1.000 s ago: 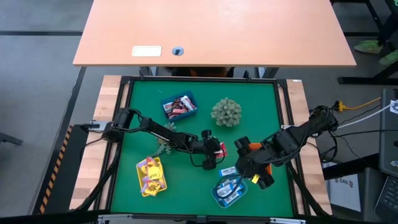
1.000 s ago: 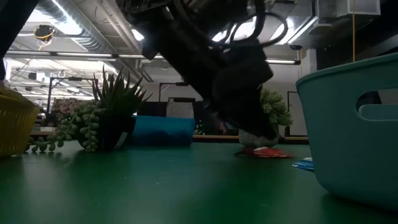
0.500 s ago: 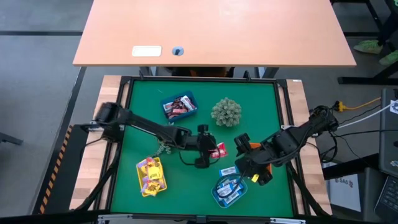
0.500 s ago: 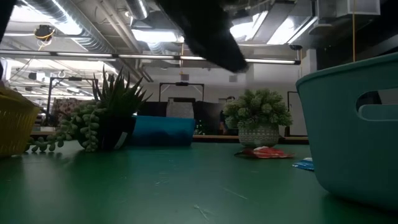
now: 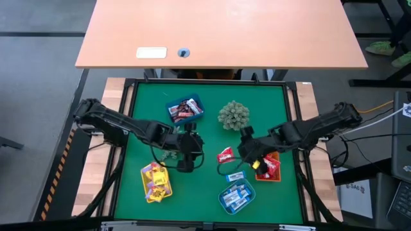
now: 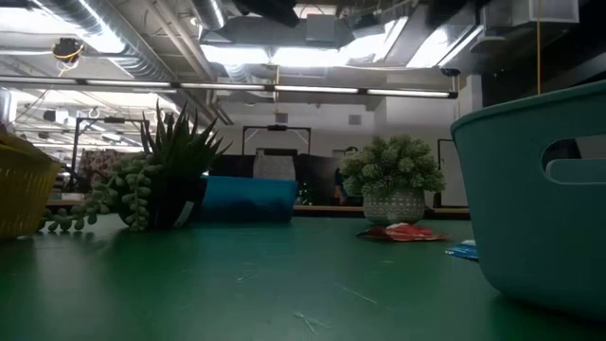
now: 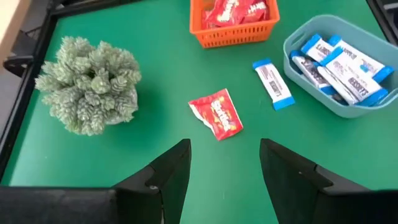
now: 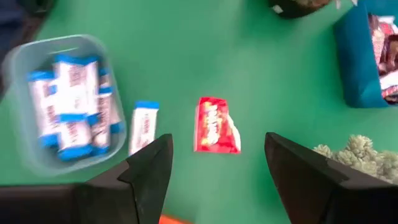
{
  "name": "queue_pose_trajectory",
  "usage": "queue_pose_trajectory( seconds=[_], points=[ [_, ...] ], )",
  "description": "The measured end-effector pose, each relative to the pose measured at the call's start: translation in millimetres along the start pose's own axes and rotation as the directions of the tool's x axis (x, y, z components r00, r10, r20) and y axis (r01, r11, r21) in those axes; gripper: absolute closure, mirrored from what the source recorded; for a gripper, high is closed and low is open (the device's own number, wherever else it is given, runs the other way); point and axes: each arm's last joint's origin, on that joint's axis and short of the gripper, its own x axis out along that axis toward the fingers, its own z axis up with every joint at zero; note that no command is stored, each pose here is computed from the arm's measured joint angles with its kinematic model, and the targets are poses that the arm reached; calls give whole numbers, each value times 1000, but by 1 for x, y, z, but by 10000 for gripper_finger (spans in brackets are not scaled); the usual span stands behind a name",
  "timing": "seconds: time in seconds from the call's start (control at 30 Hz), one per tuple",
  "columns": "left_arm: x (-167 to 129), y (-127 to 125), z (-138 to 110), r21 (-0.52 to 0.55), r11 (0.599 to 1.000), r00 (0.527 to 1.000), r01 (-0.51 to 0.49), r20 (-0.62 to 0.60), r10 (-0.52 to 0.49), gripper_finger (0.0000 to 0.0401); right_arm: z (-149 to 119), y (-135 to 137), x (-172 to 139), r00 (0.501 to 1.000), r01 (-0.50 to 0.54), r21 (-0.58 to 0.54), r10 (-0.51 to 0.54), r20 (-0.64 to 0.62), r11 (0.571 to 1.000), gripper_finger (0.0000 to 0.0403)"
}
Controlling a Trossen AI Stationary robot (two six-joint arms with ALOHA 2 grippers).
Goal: Sort candy
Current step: Put the red candy into the orange bin
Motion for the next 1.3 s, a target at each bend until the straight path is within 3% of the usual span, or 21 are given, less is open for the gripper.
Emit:
queue_pose_trajectory(
  seconds=[0.2,0.37,0.7,1.03,1.17,1.3],
  points=[
    [-1,1,1,-2,1000,1000,-4,8,4,222,-23,-19,61,998,51,86,-54,39,995,150],
    [-1,1,0,-2,1000,1000,-19,6,19,222,-45,-32,105,997,74,135,-75,-2,988,150],
    [-1,1,0,0,1000,1000,-18,1,18,222,-65,-51,158,991,6,214,22,-129,977,150],
    [0,1,0,-3,1000,1000,-19,8,19,222,-74,-48,196,975,-10,219,58,-214,976,152],
    [0,1,0,-3,1000,1000,-20,7,20,222,-75,-47,199,972,-41,225,91,-216,973,182],
    [0,1,0,-2,1000,1000,-20,7,20,222,-75,-46,200,971,-55,227,105,-213,972,248]
  ],
)
